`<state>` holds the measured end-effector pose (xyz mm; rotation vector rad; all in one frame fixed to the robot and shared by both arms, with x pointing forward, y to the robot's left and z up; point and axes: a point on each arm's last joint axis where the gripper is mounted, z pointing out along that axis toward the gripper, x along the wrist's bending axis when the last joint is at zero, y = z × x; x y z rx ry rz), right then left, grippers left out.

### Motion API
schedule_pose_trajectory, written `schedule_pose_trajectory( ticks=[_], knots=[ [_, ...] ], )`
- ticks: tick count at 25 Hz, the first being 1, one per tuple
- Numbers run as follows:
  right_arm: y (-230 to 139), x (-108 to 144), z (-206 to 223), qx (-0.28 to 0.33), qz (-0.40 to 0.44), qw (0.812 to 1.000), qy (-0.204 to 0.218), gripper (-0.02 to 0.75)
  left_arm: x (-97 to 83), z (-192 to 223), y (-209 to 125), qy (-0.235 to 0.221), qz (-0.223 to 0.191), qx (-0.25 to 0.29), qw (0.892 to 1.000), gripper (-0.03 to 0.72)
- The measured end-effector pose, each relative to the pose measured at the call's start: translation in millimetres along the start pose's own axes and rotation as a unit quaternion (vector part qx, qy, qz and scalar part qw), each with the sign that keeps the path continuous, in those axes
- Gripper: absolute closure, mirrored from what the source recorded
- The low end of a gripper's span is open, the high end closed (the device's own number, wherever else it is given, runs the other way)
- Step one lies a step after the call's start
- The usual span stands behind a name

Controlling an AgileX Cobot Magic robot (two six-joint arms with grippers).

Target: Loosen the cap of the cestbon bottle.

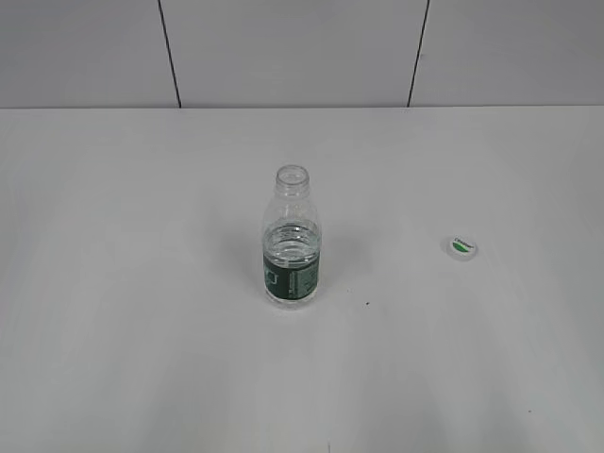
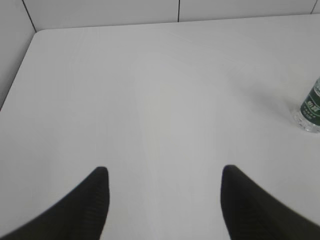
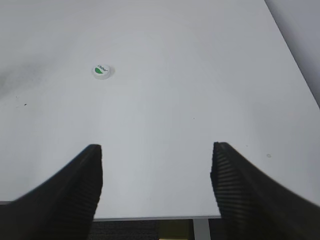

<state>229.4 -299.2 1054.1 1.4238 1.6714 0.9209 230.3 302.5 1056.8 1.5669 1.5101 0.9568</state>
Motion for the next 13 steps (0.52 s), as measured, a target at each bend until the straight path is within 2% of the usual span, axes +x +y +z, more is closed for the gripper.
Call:
schedule_pose_trajectory(
  ticks=[13],
  knots=[
    [0.0,0.0,0.0,0.0,0.0,1.0,0.0,0.217,0.1,0.0,0.0,0.0,0.0,0.0,1.0,0.256]
  ],
)
